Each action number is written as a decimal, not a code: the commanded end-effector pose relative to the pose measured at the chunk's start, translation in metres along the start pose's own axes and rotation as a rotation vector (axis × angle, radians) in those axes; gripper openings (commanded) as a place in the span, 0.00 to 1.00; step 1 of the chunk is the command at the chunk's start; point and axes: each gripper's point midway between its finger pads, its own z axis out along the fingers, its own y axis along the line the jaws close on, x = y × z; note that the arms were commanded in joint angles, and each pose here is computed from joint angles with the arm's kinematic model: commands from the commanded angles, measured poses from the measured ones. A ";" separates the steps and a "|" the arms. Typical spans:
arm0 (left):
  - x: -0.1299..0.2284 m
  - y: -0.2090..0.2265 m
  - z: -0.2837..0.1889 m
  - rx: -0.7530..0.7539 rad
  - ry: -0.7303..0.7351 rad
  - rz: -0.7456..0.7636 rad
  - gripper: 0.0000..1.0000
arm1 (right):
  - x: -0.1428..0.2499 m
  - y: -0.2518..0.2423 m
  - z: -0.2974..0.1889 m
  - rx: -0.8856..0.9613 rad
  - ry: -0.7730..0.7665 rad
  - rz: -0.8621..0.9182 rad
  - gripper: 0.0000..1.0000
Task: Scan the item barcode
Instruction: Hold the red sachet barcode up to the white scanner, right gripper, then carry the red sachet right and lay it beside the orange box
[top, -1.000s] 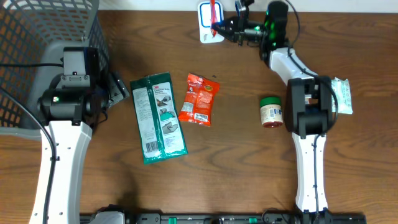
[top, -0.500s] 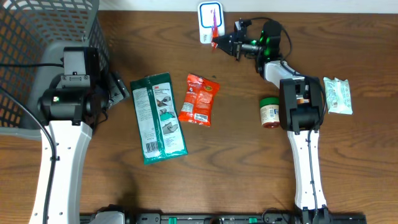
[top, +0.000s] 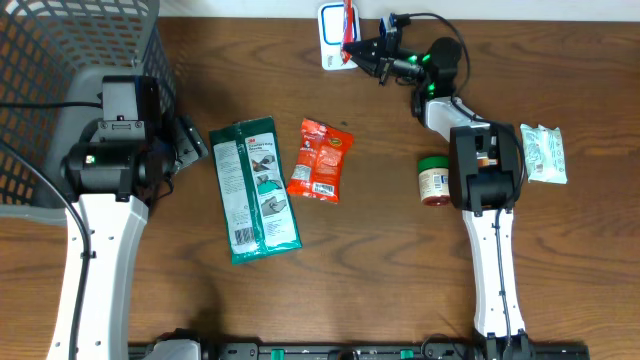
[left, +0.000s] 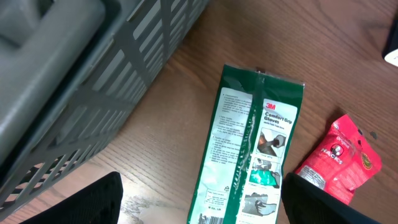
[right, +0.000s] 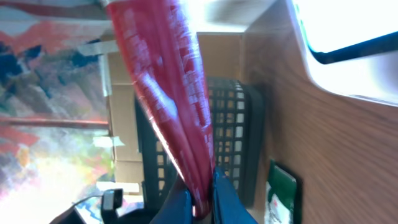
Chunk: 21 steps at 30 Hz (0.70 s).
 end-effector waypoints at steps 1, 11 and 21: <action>-0.003 0.005 0.000 -0.025 -0.010 0.002 0.82 | -0.005 0.087 -0.006 -0.057 -0.013 -0.113 0.02; -0.003 0.005 0.000 -0.025 -0.010 0.002 0.82 | -0.019 0.195 -0.044 0.042 -0.137 -0.320 0.02; -0.003 0.005 0.000 -0.025 -0.010 0.002 0.82 | 0.032 0.142 -0.173 0.722 -0.156 -0.445 0.01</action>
